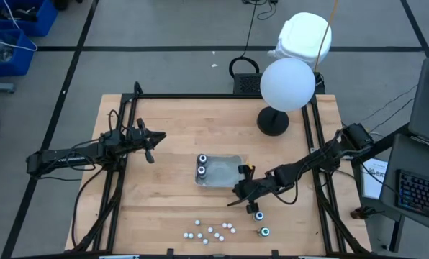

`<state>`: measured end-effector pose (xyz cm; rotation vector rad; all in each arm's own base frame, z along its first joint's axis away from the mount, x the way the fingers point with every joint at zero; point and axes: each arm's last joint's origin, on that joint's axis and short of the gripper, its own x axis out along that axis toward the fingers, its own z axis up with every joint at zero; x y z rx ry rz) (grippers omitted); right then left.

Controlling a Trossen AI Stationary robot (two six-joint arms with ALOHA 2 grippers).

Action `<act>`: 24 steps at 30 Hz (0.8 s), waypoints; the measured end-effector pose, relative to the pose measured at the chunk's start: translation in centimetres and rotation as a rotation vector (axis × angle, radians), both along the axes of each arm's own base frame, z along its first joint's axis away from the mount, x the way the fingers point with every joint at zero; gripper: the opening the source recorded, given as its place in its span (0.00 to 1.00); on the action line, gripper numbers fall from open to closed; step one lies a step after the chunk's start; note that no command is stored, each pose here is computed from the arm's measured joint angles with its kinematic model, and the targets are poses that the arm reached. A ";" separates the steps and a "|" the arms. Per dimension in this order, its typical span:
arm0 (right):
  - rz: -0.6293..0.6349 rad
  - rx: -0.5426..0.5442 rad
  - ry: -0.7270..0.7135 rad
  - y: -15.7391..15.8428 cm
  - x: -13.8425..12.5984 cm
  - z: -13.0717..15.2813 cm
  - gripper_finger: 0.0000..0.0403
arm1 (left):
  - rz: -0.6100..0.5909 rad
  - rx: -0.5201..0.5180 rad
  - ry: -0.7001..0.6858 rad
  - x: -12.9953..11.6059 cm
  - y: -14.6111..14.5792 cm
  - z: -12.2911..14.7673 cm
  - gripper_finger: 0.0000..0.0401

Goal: Pick & Place food coloring
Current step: Put the large green food coloring bottle into the gray bin

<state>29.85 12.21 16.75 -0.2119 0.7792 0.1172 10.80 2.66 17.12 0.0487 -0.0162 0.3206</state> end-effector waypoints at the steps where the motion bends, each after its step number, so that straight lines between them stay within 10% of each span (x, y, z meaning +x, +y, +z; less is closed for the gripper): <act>1: 0.012 -0.007 -0.007 0.0 -0.1 0.3 0.00 | 0.000 0.000 0.000 0.0 0.0 0.0 0.12; 13: 0.142 0.081 -0.296 0.7 -5.3 10.1 0.00 | 0.000 0.001 0.000 0.0 0.0 0.0 0.12; 24: 0.251 0.160 -0.241 0.7 -12.4 13.2 0.00 | 0.000 0.001 0.001 0.0 0.0 0.0 0.12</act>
